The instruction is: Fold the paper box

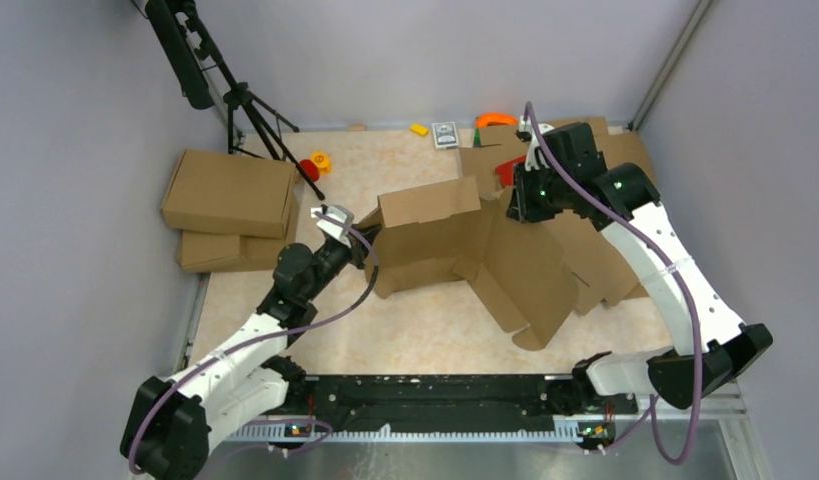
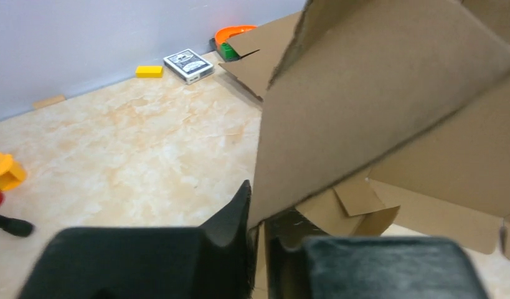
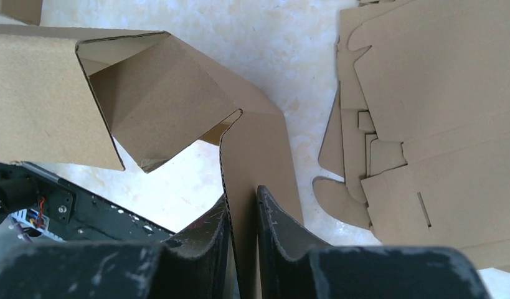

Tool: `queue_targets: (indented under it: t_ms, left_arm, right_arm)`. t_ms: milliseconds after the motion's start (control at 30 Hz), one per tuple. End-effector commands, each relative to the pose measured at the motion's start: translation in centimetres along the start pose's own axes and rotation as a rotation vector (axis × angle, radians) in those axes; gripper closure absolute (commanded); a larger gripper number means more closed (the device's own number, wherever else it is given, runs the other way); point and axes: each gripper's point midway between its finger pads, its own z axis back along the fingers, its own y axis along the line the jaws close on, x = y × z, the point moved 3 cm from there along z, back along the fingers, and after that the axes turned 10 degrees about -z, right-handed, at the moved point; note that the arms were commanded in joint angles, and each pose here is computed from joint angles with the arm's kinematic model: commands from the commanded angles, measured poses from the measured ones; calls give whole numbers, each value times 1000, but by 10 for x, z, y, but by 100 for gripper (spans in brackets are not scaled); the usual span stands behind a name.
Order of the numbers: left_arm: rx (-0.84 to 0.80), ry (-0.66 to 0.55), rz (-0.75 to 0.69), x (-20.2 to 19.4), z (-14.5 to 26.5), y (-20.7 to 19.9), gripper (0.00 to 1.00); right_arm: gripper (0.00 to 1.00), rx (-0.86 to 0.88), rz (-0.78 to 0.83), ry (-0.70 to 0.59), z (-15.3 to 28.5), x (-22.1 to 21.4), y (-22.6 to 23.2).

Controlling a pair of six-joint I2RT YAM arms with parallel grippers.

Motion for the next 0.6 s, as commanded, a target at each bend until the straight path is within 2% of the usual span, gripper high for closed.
queue_targets:
  t_ms: [0,67,267,567]
  left_arm:
    - [-12,-22,23,24,-9,0,95]
    - [-19,-7,50,25,-13,-1,100]
    - [98,30,177,25,-23,9,99]
    - [272,33,208,31,-35,29,96]
  right_arm:
    - [84,34,-23,-77,8,15,15]
    - [85,43,-43,-83,9,16,19]
    - [87,143,-83,-102,8,14,54]
    - [89,190,-67,-110,11,9,79]
